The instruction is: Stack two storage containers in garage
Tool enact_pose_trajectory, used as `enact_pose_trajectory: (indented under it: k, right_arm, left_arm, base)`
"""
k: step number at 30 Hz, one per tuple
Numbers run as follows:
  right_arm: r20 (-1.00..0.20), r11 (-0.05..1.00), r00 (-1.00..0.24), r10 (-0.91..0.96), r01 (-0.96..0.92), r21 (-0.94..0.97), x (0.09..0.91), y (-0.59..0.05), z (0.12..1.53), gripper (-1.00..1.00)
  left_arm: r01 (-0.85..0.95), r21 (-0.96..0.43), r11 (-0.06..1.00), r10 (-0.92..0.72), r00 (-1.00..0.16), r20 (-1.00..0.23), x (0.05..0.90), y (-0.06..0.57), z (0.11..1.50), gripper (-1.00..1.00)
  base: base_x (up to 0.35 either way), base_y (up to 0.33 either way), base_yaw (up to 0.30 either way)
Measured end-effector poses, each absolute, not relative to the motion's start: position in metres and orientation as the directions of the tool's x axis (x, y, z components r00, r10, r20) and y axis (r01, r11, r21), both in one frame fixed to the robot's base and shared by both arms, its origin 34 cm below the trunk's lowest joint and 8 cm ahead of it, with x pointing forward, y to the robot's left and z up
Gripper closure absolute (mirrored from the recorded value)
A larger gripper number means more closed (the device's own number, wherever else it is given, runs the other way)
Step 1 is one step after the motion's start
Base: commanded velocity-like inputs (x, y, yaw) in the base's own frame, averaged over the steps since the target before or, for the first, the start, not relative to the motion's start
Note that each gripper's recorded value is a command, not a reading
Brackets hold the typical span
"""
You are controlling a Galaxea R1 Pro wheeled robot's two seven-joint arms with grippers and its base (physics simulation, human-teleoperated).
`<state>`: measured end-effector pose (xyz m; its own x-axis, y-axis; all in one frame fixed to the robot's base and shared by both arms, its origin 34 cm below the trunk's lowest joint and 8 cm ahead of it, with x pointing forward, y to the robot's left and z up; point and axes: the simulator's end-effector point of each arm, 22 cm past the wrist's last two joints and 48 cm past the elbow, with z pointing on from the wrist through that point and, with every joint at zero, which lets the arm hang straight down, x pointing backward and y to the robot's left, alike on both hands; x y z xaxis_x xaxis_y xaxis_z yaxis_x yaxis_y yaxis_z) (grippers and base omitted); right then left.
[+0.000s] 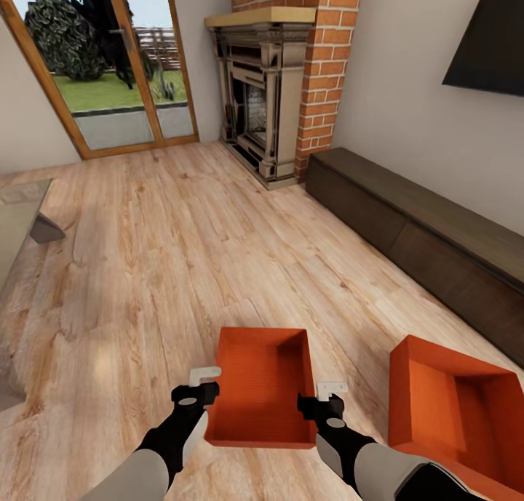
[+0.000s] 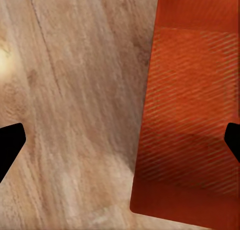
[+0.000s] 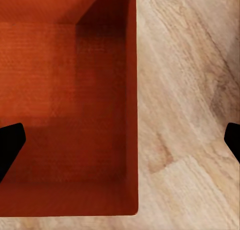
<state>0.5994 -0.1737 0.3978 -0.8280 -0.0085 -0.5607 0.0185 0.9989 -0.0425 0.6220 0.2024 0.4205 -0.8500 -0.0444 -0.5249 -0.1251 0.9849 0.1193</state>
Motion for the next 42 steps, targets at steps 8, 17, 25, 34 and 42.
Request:
enact_pose_trajectory:
  k: [8, 17, 25, 34, 42]
  right_arm:
    - [-0.563, 0.999, -0.827, -0.003, 0.028, -0.045, 0.598, -0.18, 0.382, -1.0]
    - [-0.565, 0.998, -0.825, -0.003, 0.03, -0.05, 0.597, -0.184, 0.364, -1.0]
    - [-0.563, 0.998, -0.826, 0.018, 0.051, -0.043, 0.593, -0.185, 0.348, -1.0]
    - [-0.56, 0.998, -0.828, 0.023, 0.055, -0.04, 0.589, -0.185, 0.328, -1.0]
    - [-0.56, 0.997, -0.828, 0.03, 0.062, -0.039, 0.586, -0.186, 0.311, -1.0]
  left_arm:
    - [-0.065, 0.111, 0.992, 0.0, -0.861, -0.508, 0.609, 0.186, 0.397, -1.0]
    - [0.008, 0.125, 0.992, 0.072, -0.852, -0.518, 0.609, 0.171, 0.382, -1.0]
    - [0.001, 0.126, 0.992, 0.067, -0.85, -0.522, 0.608, 0.174, 0.366, -1.0]
    - [-0.002, 0.132, 0.991, 0.068, -0.851, -0.522, 0.604, 0.176, 0.348, -1.0]
    - [-0.007, 0.134, 0.991, 0.064, -0.852, -0.52, 0.601, 0.178, 0.33, -1.0]
  base:
    - [0.0, 0.0, 0.0]
    - [0.0, 0.0, 0.0]
    - [0.0, 0.0, 0.0]
    - [0.0, 0.0, 0.0]
    - [0.0, 0.0, 0.0]
